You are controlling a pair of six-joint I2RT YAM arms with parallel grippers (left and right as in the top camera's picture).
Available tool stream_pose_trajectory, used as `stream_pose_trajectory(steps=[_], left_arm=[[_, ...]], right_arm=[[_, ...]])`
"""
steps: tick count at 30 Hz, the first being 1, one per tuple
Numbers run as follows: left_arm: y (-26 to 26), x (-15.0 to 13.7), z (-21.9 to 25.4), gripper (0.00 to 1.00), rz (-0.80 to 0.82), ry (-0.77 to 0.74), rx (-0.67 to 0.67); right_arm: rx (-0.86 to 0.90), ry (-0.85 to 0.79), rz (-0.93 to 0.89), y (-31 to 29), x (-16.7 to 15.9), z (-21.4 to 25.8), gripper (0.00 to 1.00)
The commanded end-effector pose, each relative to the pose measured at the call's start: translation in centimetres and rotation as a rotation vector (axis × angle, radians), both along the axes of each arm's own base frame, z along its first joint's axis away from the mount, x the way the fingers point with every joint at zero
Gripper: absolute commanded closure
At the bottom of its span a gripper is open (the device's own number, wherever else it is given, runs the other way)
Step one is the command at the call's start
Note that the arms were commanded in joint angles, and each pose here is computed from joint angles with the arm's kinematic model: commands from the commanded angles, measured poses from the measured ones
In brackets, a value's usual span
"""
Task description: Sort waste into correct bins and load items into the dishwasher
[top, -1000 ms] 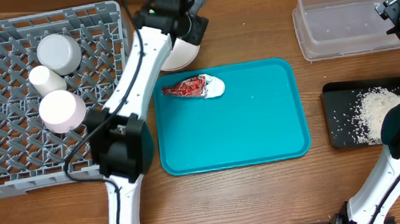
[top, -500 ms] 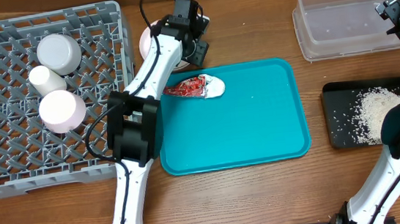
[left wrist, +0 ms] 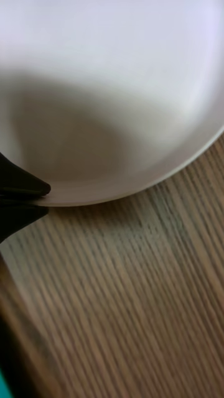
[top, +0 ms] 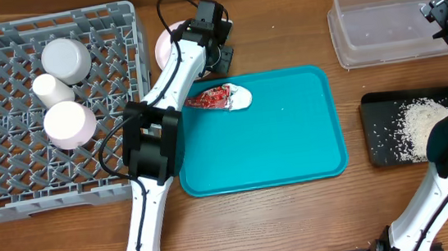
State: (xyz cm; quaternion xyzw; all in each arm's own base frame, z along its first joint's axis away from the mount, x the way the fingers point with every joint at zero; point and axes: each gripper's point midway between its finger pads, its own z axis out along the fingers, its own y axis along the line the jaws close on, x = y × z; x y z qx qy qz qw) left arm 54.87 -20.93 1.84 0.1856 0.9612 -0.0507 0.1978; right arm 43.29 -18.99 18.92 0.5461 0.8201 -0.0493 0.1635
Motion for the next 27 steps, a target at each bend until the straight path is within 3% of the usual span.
stream_pose_trajectory(steps=[1, 6, 10, 14, 15, 19, 27], left_arm=[[-2.2, -0.3, 3.3, 0.96, 0.031, 0.028, -0.147], [-2.5, 0.9, 14.2, 0.96, 0.087, -0.078, -0.340], [0.4, 0.6, 22.9, 0.96, 0.151, -0.139, -0.505], [4.4, -0.8, 29.5, 0.96, 0.155, -0.095, -0.784], [6.9, -1.7, 32.1, 0.96, 0.123, -0.052, -0.944], [13.5, -2.4, 34.2, 0.96, 0.127, -0.010, -1.128], [20.3, -3.6, 32.7, 0.96, 0.084, 0.002, -1.263]], right_arm=[[-0.037, -0.055, 0.003, -0.2, 0.0, 2.6, 0.00], [-0.037, -0.055, 0.003, -0.2, 0.0, 2.6, 0.00], [-0.037, -0.055, 0.003, -0.2, 0.0, 2.6, 0.00], [-0.037, -0.055, 0.004, -0.2, 0.0, 2.6, 0.00], [-0.037, -0.055, 0.004, -0.2, 0.0, 2.6, 0.00], [-0.037, -0.055, 0.003, -0.2, 0.0, 2.6, 0.00], [-0.037, -0.055, 0.004, -0.2, 0.0, 2.6, 0.00]])
